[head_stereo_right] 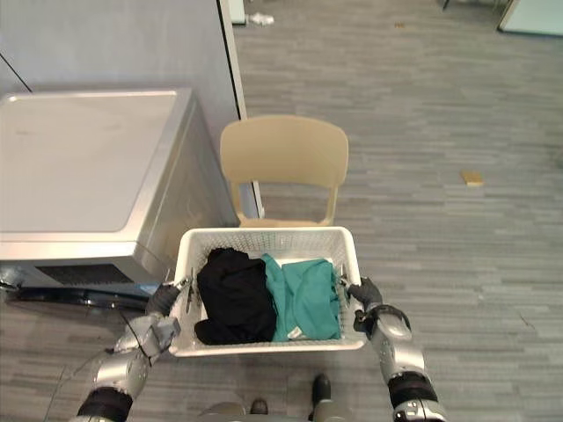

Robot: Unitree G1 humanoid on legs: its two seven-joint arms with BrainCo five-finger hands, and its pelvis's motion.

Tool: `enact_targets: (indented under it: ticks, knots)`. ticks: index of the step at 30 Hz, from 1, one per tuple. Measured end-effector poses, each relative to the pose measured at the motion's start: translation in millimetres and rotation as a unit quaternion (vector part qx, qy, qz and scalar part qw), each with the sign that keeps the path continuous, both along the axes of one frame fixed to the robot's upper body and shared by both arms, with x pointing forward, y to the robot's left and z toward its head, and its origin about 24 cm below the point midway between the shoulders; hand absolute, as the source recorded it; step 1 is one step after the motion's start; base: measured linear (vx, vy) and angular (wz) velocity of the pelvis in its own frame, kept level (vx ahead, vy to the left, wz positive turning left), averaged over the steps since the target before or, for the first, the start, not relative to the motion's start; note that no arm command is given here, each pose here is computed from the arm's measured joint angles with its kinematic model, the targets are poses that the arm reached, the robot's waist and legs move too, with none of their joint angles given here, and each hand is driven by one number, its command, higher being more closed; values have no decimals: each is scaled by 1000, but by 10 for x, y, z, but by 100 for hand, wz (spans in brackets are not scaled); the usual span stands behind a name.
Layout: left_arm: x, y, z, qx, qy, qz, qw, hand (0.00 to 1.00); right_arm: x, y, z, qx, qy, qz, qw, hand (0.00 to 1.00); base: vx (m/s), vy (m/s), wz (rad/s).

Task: Pick up the laundry basket with both hands and put the clothes into the washing machine.

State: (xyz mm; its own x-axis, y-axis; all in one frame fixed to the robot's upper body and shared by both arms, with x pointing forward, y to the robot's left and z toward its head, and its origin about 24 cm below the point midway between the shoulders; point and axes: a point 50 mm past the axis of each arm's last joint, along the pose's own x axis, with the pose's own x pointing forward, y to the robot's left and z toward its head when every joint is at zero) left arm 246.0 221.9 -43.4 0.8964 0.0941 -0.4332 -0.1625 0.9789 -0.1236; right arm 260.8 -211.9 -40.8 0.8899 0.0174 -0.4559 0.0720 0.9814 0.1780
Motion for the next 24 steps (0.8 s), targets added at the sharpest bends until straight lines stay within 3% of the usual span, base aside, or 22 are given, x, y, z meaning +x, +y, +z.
enact_targets:
  ticks: [9, 24]
  knots:
    - [665, 37, 524, 29, -71, 17, 997, 100, 652, 99, 507, -7, -64, -14, 998, 100, -196, -29, 3]
    - [1307, -188, 1455, 32, -192, 17, 981, 100, 1102, -56, 1446, -32, -196, -58, 978, 100, -29, -10, -5]
